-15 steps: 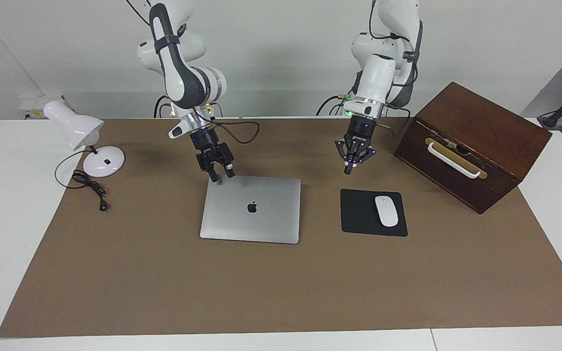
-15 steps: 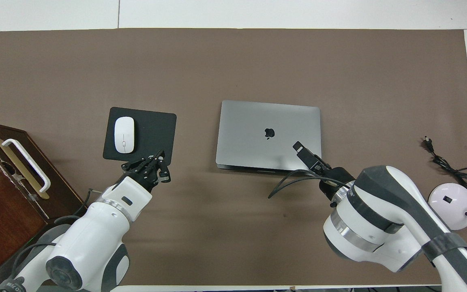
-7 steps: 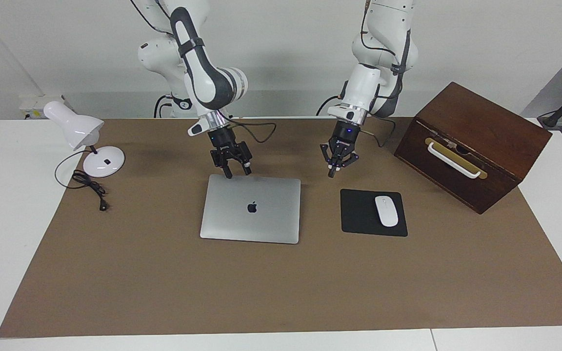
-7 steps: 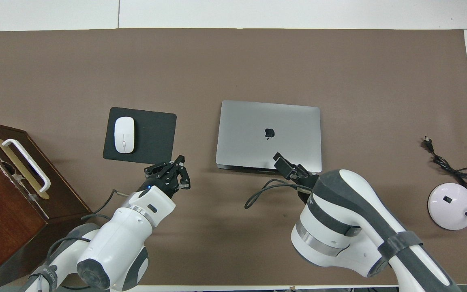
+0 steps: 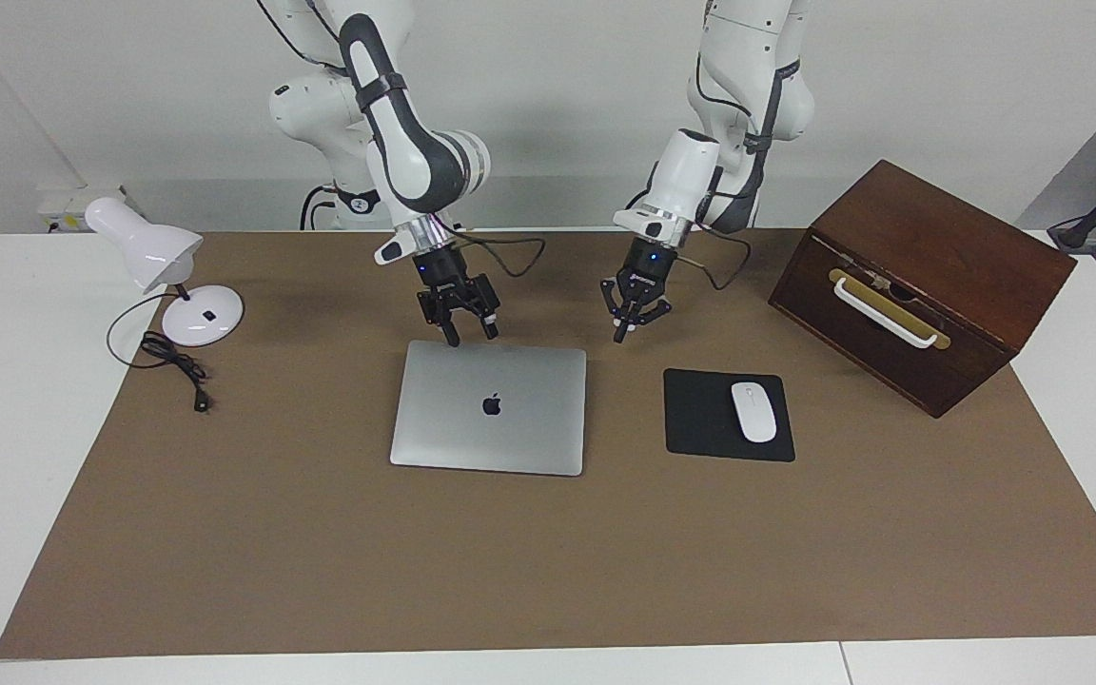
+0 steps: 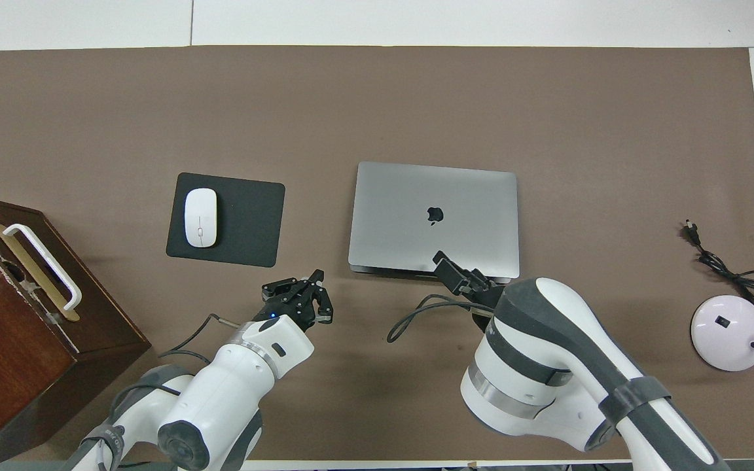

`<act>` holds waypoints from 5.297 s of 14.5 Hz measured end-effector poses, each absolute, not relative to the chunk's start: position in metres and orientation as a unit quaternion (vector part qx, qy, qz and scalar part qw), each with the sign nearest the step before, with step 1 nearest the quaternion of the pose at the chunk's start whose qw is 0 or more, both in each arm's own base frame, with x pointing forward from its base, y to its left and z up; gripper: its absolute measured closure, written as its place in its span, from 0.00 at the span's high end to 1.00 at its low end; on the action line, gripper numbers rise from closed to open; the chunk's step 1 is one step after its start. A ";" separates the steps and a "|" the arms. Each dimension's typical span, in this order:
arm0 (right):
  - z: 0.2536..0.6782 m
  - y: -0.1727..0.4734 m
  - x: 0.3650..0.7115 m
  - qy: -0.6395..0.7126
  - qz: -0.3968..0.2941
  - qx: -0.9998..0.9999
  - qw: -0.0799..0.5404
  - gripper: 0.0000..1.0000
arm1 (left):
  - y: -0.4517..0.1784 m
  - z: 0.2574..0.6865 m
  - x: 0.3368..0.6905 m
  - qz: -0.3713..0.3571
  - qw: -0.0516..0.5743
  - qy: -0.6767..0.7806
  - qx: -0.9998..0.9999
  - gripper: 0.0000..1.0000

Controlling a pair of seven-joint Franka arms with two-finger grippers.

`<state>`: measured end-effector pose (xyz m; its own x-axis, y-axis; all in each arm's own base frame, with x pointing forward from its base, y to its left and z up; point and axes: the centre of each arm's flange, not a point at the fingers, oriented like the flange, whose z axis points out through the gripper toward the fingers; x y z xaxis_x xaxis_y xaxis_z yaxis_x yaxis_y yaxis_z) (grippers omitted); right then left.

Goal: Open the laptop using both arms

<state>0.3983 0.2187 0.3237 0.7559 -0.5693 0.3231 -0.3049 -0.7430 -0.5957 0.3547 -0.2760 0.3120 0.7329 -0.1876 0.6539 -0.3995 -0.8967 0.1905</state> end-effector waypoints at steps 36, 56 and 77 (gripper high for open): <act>0.315 0.241 0.380 0.239 -0.232 -0.912 0.237 1.00 | -0.345 0.281 0.365 0.308 0.178 -0.134 0.925 0.01; 0.327 0.243 0.402 0.258 -0.246 -0.908 0.220 1.00 | -0.349 0.267 0.371 0.303 0.171 -0.132 0.928 0.01; 0.362 0.242 0.446 0.252 -0.292 -0.900 0.206 1.00 | -0.349 0.267 0.371 0.303 0.171 -0.132 0.928 0.01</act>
<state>0.4463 0.2418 0.3618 0.7032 -0.5728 0.4213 -0.3324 -0.7886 -0.5174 0.3712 -0.3491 0.2667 0.7821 -0.1414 0.6070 -0.3487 -0.9065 0.2381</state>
